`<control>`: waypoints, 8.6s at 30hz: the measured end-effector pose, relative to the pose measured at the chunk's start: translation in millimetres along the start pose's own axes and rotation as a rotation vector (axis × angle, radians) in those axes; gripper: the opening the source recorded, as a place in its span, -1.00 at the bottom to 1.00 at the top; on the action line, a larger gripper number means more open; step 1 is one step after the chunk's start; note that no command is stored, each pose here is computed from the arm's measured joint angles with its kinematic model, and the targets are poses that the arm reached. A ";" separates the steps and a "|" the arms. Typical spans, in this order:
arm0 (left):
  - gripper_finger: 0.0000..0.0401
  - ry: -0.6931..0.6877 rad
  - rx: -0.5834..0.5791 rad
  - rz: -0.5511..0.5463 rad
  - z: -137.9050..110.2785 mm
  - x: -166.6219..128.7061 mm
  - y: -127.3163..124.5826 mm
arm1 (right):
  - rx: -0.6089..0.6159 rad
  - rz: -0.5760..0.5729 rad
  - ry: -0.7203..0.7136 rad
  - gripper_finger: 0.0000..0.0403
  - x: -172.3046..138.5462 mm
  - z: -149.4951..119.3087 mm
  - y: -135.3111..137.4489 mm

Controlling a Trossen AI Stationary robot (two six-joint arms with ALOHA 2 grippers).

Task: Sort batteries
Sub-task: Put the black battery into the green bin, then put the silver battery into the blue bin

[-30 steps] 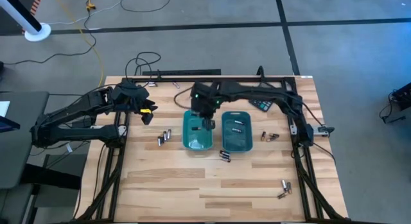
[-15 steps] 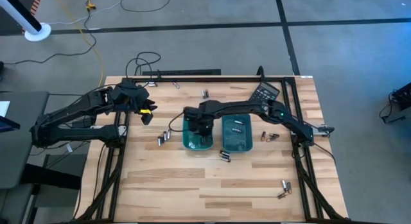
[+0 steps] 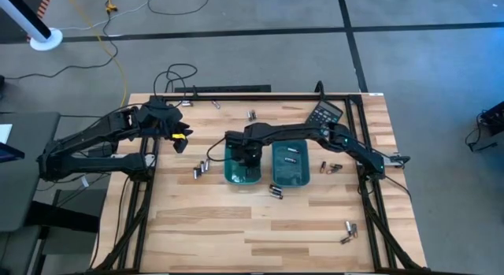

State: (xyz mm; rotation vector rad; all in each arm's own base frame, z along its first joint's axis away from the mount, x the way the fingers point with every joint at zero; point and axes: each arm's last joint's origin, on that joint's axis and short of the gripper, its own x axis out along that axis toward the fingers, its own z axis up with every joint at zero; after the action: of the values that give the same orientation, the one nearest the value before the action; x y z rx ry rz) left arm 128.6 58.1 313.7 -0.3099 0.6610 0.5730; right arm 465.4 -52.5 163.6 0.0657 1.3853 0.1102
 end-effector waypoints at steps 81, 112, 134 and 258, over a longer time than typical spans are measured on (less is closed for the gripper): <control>0.05 0.238 -0.640 0.456 9.3 148.6 105.7 | 0.768 0.061 -0.924 -0.32 -135.3 -368.9 54.3; 0.52 0.299 -0.713 0.586 -18.9 219.0 141.6 | 0.981 -0.038 -0.979 -0.32 -136.9 -372.3 44.9; 0.59 0.169 -0.651 0.833 -44.5 228.1 107.0 | 0.971 -0.016 -0.945 -0.32 -134.9 -373.5 46.1; 0.17 0.475 -0.771 0.599 7.5 199.8 170.7 | 0.985 -0.022 -0.911 -0.32 -132.4 -375.6 46.4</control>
State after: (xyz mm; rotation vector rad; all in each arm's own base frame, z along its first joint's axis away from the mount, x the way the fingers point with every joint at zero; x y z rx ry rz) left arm 160.4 278.1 173.3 -1.0084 0.9812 1.3542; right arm 70.6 -28.7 229.1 0.8174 0.4181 -0.5714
